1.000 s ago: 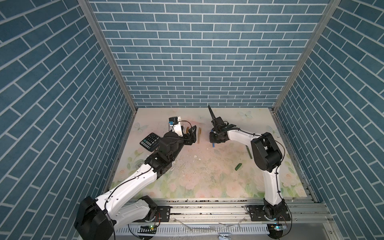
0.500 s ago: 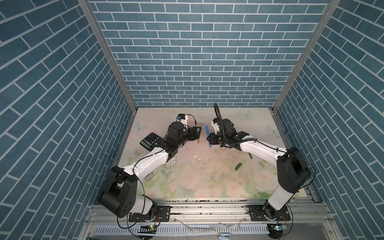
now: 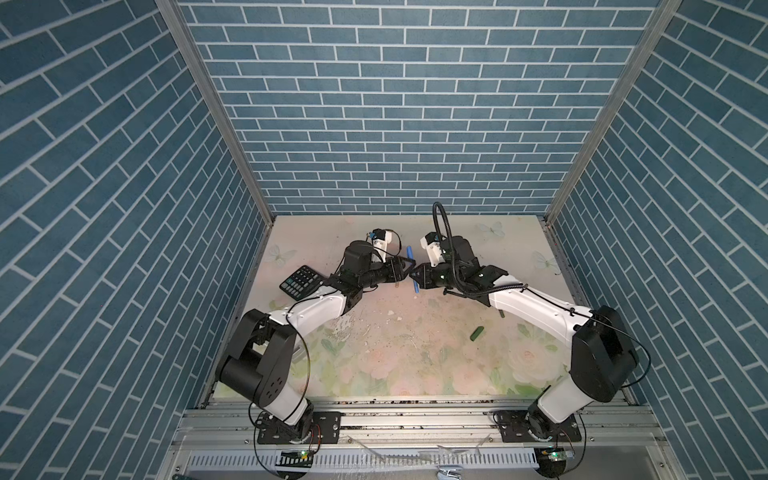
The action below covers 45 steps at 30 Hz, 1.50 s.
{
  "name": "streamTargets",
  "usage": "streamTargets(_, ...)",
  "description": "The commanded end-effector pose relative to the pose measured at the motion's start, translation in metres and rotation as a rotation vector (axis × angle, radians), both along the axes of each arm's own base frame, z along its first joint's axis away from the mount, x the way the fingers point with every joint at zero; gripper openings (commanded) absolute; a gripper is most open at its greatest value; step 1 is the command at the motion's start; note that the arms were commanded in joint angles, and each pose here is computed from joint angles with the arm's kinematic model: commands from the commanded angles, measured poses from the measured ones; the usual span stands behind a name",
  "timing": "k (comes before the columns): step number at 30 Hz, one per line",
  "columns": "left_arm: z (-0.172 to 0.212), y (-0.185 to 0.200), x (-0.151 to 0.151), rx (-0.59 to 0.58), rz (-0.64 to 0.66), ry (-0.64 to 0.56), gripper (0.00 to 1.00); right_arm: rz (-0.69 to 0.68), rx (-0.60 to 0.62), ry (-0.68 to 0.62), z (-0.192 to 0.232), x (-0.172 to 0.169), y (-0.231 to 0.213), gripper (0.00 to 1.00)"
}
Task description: Insert the pens into the pen caps
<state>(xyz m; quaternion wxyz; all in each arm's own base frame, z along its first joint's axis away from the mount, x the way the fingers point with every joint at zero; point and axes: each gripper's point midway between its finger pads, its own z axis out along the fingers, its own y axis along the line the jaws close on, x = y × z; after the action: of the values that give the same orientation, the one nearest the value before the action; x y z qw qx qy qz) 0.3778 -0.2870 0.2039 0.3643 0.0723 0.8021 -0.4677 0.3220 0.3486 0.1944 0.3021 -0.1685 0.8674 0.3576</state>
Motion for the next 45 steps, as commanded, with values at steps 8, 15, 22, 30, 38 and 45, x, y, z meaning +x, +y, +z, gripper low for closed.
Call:
streamTargets(8, 0.016, -0.011, 0.003, -0.062, -0.057, -0.034, 0.27, 0.03, 0.053, -0.015, 0.018, -0.008, 0.008, 0.1)
streamTargets(15, 0.019, -0.009, 0.003, -0.062, -0.047, -0.046, 0.15, 0.029, 0.062, -0.009, 0.018, -0.008, 0.009, 0.13)
streamTargets(22, 0.019, -0.003, 0.005, -0.033, -0.014, -0.064, 0.12, 0.027, 0.085, -0.006, 0.024, -0.012, 0.007, 0.34)
streamTargets(30, 0.006, 0.023, 0.017, 0.161, 0.091, -0.095, 0.12, -0.04, 0.026, -0.007, 0.005, -0.031, -0.029, 0.41)
streamTargets(38, -0.047, 0.061, 0.057, 0.534, 0.268, 0.033, 0.13, -0.16, -0.039, -0.037, -0.005, -0.06, -0.089, 0.41)
streamTargets(45, -0.095, 0.063, 0.09, 0.691, 0.288, 0.086, 0.13, -0.231, -0.051, -0.051, -0.007, -0.083, -0.128, 0.42)
